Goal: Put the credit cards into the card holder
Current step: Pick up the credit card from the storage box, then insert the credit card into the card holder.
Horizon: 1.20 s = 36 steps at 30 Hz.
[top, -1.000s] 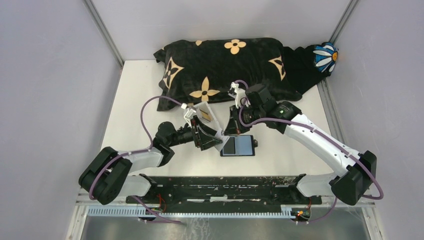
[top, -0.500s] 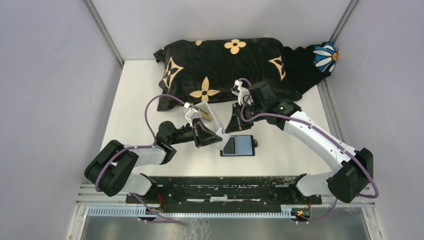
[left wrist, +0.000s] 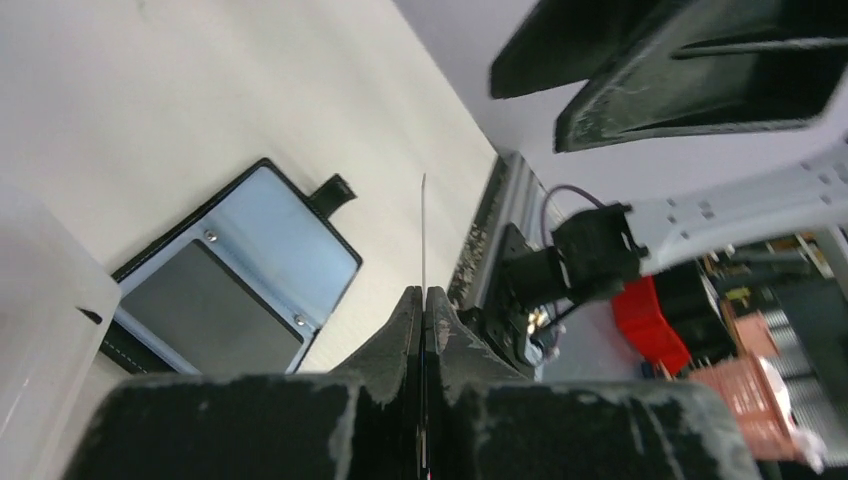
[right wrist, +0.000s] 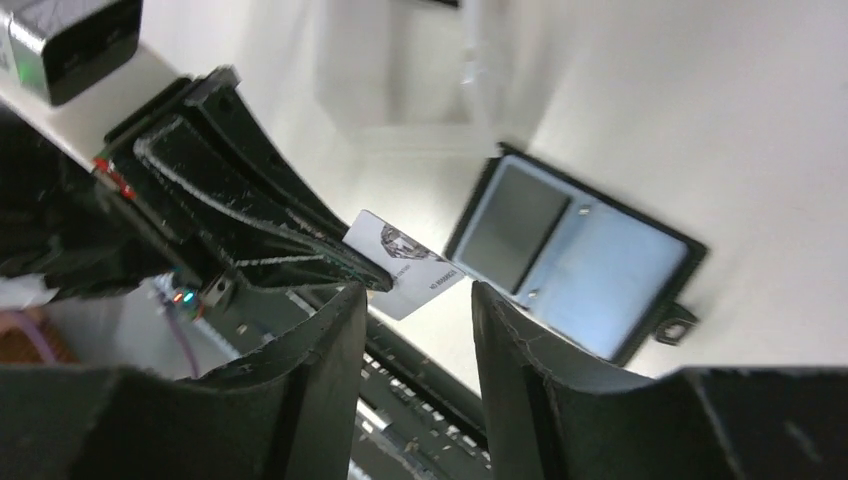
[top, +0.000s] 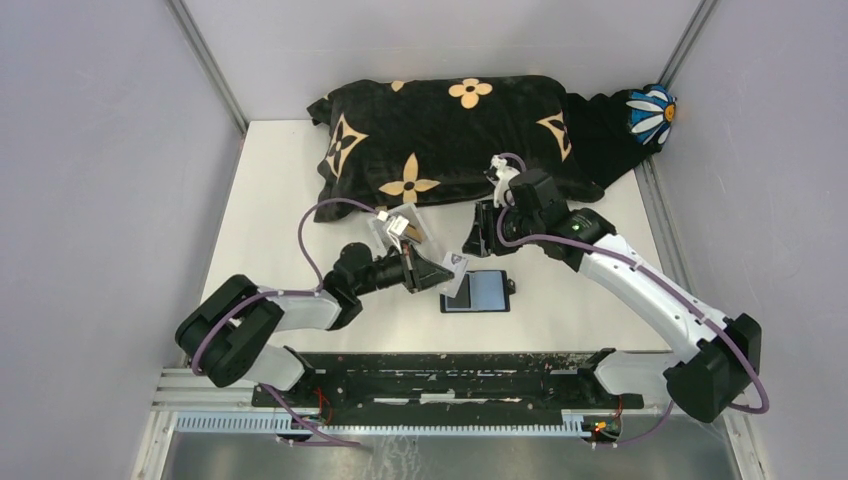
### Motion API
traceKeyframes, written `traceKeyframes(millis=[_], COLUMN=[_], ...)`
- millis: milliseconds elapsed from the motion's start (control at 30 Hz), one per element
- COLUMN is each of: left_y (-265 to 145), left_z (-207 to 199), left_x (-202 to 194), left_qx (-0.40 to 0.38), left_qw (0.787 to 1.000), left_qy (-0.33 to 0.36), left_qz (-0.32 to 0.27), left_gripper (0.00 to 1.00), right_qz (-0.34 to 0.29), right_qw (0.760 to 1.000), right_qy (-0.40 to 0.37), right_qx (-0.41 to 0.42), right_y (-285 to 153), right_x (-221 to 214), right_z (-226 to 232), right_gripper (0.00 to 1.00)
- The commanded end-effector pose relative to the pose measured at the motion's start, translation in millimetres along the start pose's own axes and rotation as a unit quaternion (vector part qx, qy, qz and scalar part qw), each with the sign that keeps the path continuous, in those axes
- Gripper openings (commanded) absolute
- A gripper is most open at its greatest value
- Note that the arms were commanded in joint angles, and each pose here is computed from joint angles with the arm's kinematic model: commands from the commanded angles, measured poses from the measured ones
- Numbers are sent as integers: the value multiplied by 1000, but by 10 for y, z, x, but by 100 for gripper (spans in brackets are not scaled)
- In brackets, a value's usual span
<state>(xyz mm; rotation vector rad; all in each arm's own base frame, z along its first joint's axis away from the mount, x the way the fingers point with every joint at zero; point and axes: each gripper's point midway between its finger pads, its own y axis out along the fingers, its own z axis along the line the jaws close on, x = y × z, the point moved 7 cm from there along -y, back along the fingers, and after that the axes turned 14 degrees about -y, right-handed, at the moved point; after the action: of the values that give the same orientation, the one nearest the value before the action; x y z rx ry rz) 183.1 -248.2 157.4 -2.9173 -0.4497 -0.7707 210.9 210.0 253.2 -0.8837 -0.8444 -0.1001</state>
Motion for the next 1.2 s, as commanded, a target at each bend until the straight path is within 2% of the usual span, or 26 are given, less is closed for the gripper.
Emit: traceKeyframes(millis=[0,67,167,233,333,367,900,1167], left_y=[239,302,351,386,453,478,649,740], left_z=[138,212,353,447,541,555,586,603], left_x=[21,-31,-94,-139,-209,-232,-375,-426], left_qx=[116,149,186,201,212,211,243,245], left_qw=[990,982,969,963,956,955,940,939], left_qy=[-37,-63,-105,-127,-155,-162,-189,-194], left_qz=[-76,-97,-124,-130,-131,-130,-148,-144], left_gripper=[3,3,3,3,3,3,3,3], right_qz=[-62,-56,-53,-55,-52,-49,-10,5], right_qw=[990,987,981,976,973,973,972,973], right_qy=[9,20,41,49,60,62,90,93], right_qx=[-125,-151,-184,-202,-215,-218,-218,-211], right_y=[-69,-14,89,132,197,218,533,654], right_x=[48,-40,-188,-276,-387,-425,-808,-914], right_z=[-256,-340,-463,-530,-592,-611,-744,-778], right_gripper=[49,47,37,27,4,1,1,1])
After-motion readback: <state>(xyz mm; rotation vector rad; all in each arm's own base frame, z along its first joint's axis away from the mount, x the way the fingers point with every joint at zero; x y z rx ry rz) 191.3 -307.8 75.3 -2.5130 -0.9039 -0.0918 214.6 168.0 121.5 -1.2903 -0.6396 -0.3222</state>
